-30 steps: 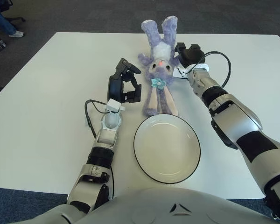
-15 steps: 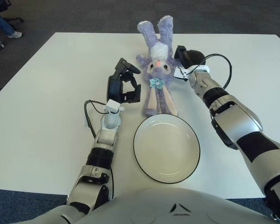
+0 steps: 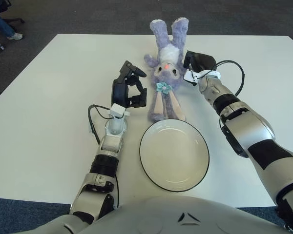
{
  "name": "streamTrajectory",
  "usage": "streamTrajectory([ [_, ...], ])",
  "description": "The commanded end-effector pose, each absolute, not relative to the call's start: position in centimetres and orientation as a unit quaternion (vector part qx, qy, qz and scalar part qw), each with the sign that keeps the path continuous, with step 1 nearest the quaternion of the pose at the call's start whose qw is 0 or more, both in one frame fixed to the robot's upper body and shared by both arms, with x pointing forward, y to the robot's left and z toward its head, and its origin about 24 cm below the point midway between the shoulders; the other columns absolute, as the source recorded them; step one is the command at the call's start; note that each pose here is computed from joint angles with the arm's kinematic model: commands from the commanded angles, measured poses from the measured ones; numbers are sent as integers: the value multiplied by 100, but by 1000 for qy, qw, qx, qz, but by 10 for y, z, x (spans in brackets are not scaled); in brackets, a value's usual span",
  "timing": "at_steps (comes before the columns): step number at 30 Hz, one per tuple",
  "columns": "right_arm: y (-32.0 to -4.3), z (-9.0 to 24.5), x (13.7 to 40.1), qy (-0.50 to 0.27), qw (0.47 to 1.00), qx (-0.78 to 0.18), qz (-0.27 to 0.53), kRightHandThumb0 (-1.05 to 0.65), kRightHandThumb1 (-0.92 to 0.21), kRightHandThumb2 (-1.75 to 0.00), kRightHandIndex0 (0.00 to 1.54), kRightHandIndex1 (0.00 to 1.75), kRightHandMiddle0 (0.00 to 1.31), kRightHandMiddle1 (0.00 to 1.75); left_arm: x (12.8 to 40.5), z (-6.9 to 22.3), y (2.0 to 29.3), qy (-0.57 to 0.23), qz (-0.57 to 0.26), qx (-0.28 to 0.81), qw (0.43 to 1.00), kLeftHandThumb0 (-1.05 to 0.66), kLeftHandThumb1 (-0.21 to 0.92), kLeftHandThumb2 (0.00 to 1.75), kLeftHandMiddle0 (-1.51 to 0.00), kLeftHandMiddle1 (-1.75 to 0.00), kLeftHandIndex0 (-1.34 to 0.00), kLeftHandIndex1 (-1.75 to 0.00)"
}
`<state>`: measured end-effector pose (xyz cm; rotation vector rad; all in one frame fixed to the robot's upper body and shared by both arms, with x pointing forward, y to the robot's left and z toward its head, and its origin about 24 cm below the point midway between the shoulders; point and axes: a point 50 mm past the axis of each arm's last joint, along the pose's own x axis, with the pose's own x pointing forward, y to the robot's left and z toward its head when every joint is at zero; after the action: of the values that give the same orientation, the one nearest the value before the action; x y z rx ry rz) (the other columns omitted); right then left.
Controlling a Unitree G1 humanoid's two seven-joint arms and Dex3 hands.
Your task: Put the doll into the plate.
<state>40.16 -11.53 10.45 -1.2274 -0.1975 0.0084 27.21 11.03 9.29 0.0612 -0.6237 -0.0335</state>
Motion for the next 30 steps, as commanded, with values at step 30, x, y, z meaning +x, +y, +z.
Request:
streamTrajectory([
  [30, -137, 92, 397, -66, 816, -573, -43, 0, -17, -145, 57, 163, 71, 172, 250, 45, 119, -209, -7, 41, 977, -43, 48, 111, -104, -175, -49, -175],
])
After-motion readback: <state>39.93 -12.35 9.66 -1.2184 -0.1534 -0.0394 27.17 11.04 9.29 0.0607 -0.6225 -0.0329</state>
